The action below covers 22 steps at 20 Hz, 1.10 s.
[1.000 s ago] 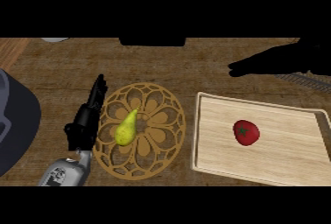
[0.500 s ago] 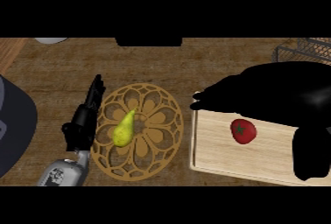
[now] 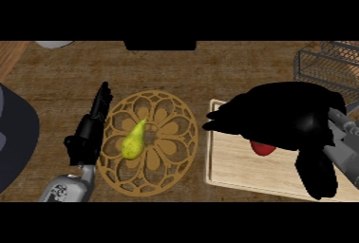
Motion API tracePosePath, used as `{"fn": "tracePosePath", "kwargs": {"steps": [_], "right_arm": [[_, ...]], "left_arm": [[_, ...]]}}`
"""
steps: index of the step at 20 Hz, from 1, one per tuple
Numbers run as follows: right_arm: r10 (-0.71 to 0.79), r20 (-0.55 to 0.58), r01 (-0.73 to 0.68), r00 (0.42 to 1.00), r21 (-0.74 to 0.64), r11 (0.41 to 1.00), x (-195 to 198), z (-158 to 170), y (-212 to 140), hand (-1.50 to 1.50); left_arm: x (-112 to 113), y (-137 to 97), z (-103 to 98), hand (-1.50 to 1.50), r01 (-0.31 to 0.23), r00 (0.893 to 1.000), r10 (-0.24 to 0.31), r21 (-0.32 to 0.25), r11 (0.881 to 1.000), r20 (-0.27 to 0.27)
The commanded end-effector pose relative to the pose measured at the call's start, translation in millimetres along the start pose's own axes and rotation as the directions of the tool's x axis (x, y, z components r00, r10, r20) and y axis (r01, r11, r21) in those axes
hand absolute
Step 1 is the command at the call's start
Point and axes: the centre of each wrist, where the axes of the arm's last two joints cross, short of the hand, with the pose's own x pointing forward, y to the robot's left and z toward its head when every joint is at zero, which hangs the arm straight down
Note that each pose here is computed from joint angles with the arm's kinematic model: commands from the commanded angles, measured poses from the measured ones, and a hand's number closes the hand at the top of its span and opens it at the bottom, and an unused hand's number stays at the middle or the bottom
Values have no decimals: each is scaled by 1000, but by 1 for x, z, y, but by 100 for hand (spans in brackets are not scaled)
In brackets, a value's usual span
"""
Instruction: Pick the tomato from the tray and place it in the tiered basket
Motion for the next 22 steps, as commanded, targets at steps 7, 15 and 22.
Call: {"fn": "tracePosePath", "kwargs": {"steps": [7,15,22], "right_arm": [[136,-140,-128,981,60,990,3,11,12,-150],[189,-163,-173,968,107,979,-5,-3,23,-150],[278,-97,-272,956,78,959,12,-5,20,-150]], "left_arm": [[13,10,-6,0,-1,1000,1,8,1000,8],[9,-10,3,0,-17,1000,17,-10,1000,-7],[13,-10,-1,0,-15,1000,15,-22,1000,-4]]}}
